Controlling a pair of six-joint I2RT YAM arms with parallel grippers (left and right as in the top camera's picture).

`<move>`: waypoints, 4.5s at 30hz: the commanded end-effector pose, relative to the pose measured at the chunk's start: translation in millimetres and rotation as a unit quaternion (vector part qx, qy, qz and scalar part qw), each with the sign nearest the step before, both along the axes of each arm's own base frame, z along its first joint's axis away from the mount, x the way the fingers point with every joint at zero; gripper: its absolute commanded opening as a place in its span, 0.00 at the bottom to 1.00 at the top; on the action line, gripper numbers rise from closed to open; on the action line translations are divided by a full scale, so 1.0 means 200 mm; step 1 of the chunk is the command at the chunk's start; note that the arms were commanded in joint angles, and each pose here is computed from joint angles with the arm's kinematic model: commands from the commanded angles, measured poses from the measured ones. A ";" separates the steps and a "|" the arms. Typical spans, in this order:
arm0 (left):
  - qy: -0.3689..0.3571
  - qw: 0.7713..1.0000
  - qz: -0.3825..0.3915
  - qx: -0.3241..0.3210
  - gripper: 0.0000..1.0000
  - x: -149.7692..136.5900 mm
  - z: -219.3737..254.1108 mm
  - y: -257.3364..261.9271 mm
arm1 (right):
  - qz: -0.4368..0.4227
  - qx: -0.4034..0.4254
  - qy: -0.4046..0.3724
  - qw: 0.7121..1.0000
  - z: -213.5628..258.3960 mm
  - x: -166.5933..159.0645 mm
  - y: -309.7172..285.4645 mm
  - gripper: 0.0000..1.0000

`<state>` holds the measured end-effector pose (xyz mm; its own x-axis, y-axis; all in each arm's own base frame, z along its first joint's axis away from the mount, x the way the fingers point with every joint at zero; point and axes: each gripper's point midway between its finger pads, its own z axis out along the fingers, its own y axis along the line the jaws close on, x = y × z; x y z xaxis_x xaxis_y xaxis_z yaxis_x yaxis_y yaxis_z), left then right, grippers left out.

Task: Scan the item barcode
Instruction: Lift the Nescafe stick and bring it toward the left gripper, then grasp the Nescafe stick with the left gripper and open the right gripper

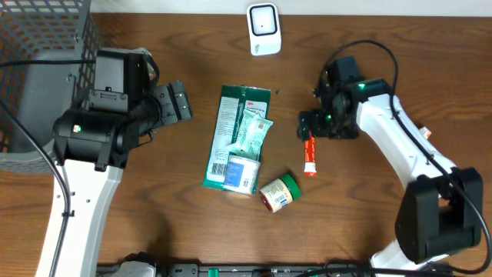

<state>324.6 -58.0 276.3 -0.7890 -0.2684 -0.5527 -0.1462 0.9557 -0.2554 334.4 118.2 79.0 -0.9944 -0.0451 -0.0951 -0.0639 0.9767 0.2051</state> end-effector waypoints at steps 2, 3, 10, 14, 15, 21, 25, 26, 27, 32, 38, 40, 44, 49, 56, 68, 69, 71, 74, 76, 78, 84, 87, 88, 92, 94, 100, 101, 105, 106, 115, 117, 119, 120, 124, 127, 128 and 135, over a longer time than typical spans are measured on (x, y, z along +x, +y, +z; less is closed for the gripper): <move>-0.005 1.000 -0.001 0.006 0.94 0.00 0.01 0.01 | -0.035 -0.009 0.055 0.998 -0.14 -0.16 0.04 0.99; -0.005 1.000 -0.002 0.006 0.94 0.00 0.01 0.01 | -0.031 -0.010 0.059 0.998 -0.17 -0.18 0.04 0.99; -0.005 1.000 -0.001 0.006 0.94 0.00 0.01 0.01 | 0.000 -0.023 0.036 0.999 -0.45 -0.31 0.08 0.57; -0.005 1.000 -0.002 0.006 0.94 0.00 0.01 0.01 | -0.012 -0.051 0.016 0.999 -0.55 -0.34 0.03 0.33; -0.005 1.000 -0.002 0.006 0.94 0.00 0.01 0.01 | -0.013 -0.050 0.015 0.999 -0.54 -0.33 0.03 0.21; -0.005 1.000 -0.002 0.006 0.94 0.00 0.01 0.01 | -0.022 -0.019 0.003 1.000 -0.42 -0.24 0.08 0.01; -0.005 1.000 -0.001 0.006 0.94 0.00 0.01 0.01 | -0.008 0.014 -0.020 1.000 -0.26 -0.14 0.10 0.01; -0.005 1.000 -0.001 0.006 0.94 0.00 0.01 0.01 | 0.000 0.022 -0.026 0.999 -0.22 -0.12 0.10 0.01; -0.005 1.000 -0.002 0.006 0.94 0.00 0.01 0.01 | 0.009 0.032 -0.033 0.999 -0.18 -0.11 0.10 0.01; -0.005 1.000 -0.002 0.006 0.94 0.00 0.01 0.01 | 0.039 0.103 -0.072 0.991 0.04 -0.09 0.14 0.01; -0.005 1.000 -0.002 0.006 0.94 0.00 0.01 0.01 | 0.062 0.243 -0.102 0.963 0.30 -0.11 0.24 0.01; -0.005 1.000 -0.001 0.005 0.94 0.00 0.01 0.01 | 0.070 0.292 -0.111 0.947 0.39 -0.12 0.27 0.01; -0.024 1.000 -0.001 0.002 0.94 0.04 0.04 0.00 | 0.102 0.381 -0.128 0.910 0.55 -0.13 0.34 0.01; -0.028 1.000 -0.004 -0.004 0.94 0.05 0.05 -0.01 | 0.143 0.456 -0.140 0.867 0.70 -0.16 0.41 0.01; -0.022 0.983 -0.125 -0.133 0.98 0.01 0.10 -0.34 | 0.126 0.473 -0.144 0.860 0.76 -0.11 0.44 0.01; -0.046 0.957 -0.246 -0.146 0.93 0.13 0.02 -0.84 | 0.109 0.505 -0.160 0.841 0.91 -0.04 0.58 0.01; -0.052 0.955 -0.254 -0.147 0.92 0.15 0.02 -0.88 | 0.109 0.507 -0.160 0.840 0.92 -0.04 0.58 0.01; -0.063 0.950 -0.266 -0.150 0.88 0.16 0.02 -0.94 | 0.108 0.508 -0.160 0.839 0.93 -0.04 0.59 0.01; -0.074 0.945 -0.280 -0.153 0.82 0.18 0.02 -1.01 | 0.107 0.512 -0.159 0.838 0.94 -0.04 0.61 0.01; -0.081 0.941 -0.291 -0.150 0.75 0.18 0.02 -1.05 | 0.104 0.515 -0.156 0.836 0.95 -0.04 0.62 0.01; -0.079 0.942 -0.291 -0.146 0.72 0.19 0.00 -1.05 | 0.099 0.518 -0.157 0.835 0.96 -0.03 0.62 0.01; -0.074 0.946 -0.285 -0.138 0.69 0.22 -0.05 -1.06 | 0.096 0.529 -0.167 0.826 1.02 -0.01 0.63 0.01; -0.075 0.945 -0.285 -0.139 0.62 0.22 -0.05 -1.06 | 0.097 0.529 -0.168 0.826 1.02 -0.01 0.63 0.01; -0.077 0.945 -0.285 -0.139 0.59 0.23 -0.05 -1.06 | 0.097 0.529 -0.168 0.826 1.02 -0.01 0.63 0.01; -0.078 0.945 -0.286 -0.140 0.51 0.23 -0.04 -1.06 | 0.090 0.526 -0.171 0.828 1.01 0.01 0.63 0.01; -0.078 0.945 -0.286 -0.140 0.50 0.22 -0.04 -1.06 | 0.088 0.524 -0.173 0.829 1.01 0.01 0.63 0.01; -0.077 0.944 -0.290 -0.141 0.49 0.21 -0.04 -1.08 | 0.074 0.514 -0.184 0.834 1.00 0.04 0.62 0.01; -0.077 0.943 -0.291 -0.141 0.47 0.21 -0.04 -1.08 | 0.070 0.511 -0.188 0.836 1.00 0.05 0.62 0.01; -0.076 0.942 -0.295 -0.144 0.44 0.20 -0.04 -1.09 | 0.066 0.507 -0.194 0.837 0.99 0.06 0.62 0.01; -0.076 0.942 -0.295 -0.144 0.43 0.20 -0.04 -1.09 | 0.067 0.507 -0.196 0.837 1.00 0.06 0.63 0.01; -0.076 0.942 -0.295 -0.144 0.43 0.20 -0.04 -1.09 | 0.071 0.523 -0.202 0.825 1.06 0.07 0.65 0.01; -0.076 0.942 -0.295 -0.144 0.43 0.20 -0.04 -1.09 | 0.073 0.523 -0.201 0.825 1.06 0.06 0.66 0.01; -0.076 0.942 -0.295 -0.144 0.43 0.20 -0.04 -1.09 | 0.074 0.523 -0.200 0.825 1.06 0.06 0.67 0.01; -0.076 0.942 -0.295 -0.144 0.43 0.20 -0.04 -1.09 | 0.075 0.524 -0.200 0.825 1.06 0.05 0.67 0.01; -0.076 0.942 -0.295 -0.144 0.43 0.20 -0.04 -1.09 | 0.079 0.525 -0.197 0.824 1.06 0.04 0.69 0.01; -0.075 0.942 -0.295 -0.144 0.34 0.20 -0.04 -1.09 | 0.076 0.530 -0.196 0.822 1.08 0.04 0.69 0.01; -0.075 0.942 -0.295 -0.144 0.31 0.20 -0.04 -1.09 | 0.078 0.530 -0.200 0.820 1.08 0.05 0.69 0.01; -0.075 0.942 -0.295 -0.144 0.25 0.20 -0.04 -1.09 | 0.079 0.536 -0.209 0.814 1.11 0.05 0.69 0.01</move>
<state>377.3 -265.5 282.9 -0.7358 -0.0243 -0.6767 0.4193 0.7684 -0.4835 347.1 253.3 275.4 -0.8868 0.1550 -0.4353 -0.3903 0.2530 0.8853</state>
